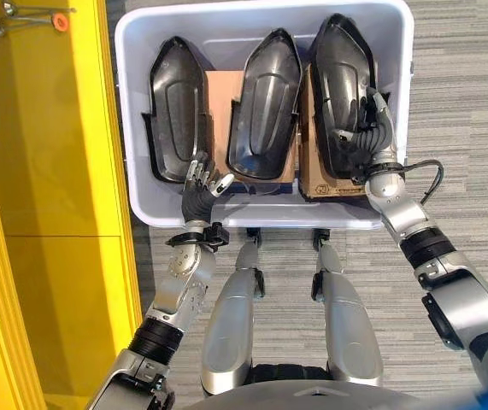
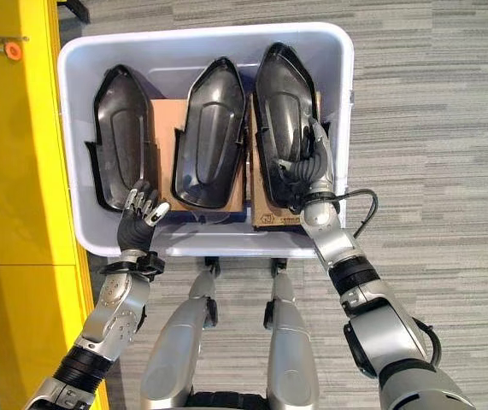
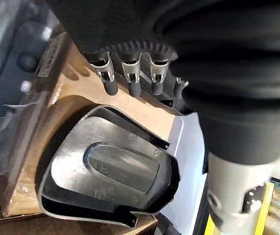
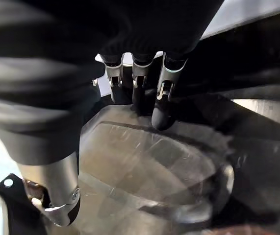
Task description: Move parts from the plastic box to the shelf.
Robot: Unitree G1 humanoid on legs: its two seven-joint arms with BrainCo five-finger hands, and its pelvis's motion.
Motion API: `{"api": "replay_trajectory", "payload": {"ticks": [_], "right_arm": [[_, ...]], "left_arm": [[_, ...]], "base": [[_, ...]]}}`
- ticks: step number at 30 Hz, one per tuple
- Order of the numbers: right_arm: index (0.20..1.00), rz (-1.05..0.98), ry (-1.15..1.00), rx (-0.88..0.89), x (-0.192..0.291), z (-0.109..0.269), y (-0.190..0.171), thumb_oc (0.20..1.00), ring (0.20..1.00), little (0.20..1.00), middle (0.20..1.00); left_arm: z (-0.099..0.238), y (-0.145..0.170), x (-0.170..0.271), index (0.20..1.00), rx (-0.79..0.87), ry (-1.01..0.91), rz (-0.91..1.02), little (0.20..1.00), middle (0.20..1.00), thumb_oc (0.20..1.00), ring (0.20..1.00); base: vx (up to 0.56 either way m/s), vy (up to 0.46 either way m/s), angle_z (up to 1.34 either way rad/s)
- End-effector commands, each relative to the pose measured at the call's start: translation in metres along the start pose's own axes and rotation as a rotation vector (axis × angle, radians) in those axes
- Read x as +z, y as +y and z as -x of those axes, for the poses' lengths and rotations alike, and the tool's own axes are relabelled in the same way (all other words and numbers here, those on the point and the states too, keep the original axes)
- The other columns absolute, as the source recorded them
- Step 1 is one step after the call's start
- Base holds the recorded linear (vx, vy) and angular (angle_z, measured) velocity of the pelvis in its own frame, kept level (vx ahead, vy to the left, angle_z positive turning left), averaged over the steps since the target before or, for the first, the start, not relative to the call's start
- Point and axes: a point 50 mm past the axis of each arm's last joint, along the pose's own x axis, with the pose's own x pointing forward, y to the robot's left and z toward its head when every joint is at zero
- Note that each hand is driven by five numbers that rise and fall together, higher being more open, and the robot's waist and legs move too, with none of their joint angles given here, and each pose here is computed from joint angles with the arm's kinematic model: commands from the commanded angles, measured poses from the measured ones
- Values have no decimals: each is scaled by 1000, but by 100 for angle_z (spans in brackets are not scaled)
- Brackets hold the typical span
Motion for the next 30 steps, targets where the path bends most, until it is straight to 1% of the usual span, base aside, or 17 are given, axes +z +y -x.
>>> {"api": "replay_trajectory", "payload": {"ticks": [1,2,3,4,9,15,24,25,28,29,30], "right_arm": [[1000,116,60,159,-18,14,25,1000,1000,1000,1000],[1000,158,45,180,-18,15,27,1000,1000,1000,1000],[1000,157,49,187,-19,17,29,1000,1000,1000,1000],[1000,221,31,212,-20,19,31,1000,1000,1000,1000],[1000,263,30,240,-26,26,36,1000,1000,1000,1000],[1000,266,24,246,-26,28,37,1000,1000,1000,1000],[1000,143,8,216,-19,37,40,1000,1000,1000,1000],[1000,119,-41,182,-9,36,36,1000,1000,1000,1000],[1000,96,-76,142,-1,36,30,1000,1000,1000,1000],[1000,-7,-134,81,15,37,22,1000,1000,1000,1000],[1000,-7,-133,81,15,37,21,1000,1000,1000,1000]], "left_arm": [[1,-8,18,1000,-69,-100,20,1000,1000,1000,1000],[0,-8,18,1000,-70,-103,17,1000,1000,1000,1000],[0,-8,19,1000,-69,-107,17,1000,1000,1000,1000],[-1,-8,18,1000,-65,-108,16,1000,1000,1000,1000],[-2,-9,19,1000,-59,-114,23,1000,1000,1000,1000],[-3,-9,19,1000,-63,-112,23,1000,1000,1000,1000],[-4,-10,18,1000,-52,-107,22,1000,1000,1000,1000],[-4,-9,18,1000,-43,-109,12,1000,1000,1000,1000],[-4,-8,18,1000,-35,-110,7,1000,1000,1000,1000],[-5,-7,21,1000,-26,-120,-8,1000,1000,1000,1000],[-5,-7,21,1000,-26,-120,-8,1000,1000,1000,1000]], "base": [[0,0,0],[0,0,0],[9,6,-4],[6,5,-4],[0,0,0],[0,0,0],[0,0,0],[0,0,0],[0,0,0],[0,0,0],[0,0,0]]}}
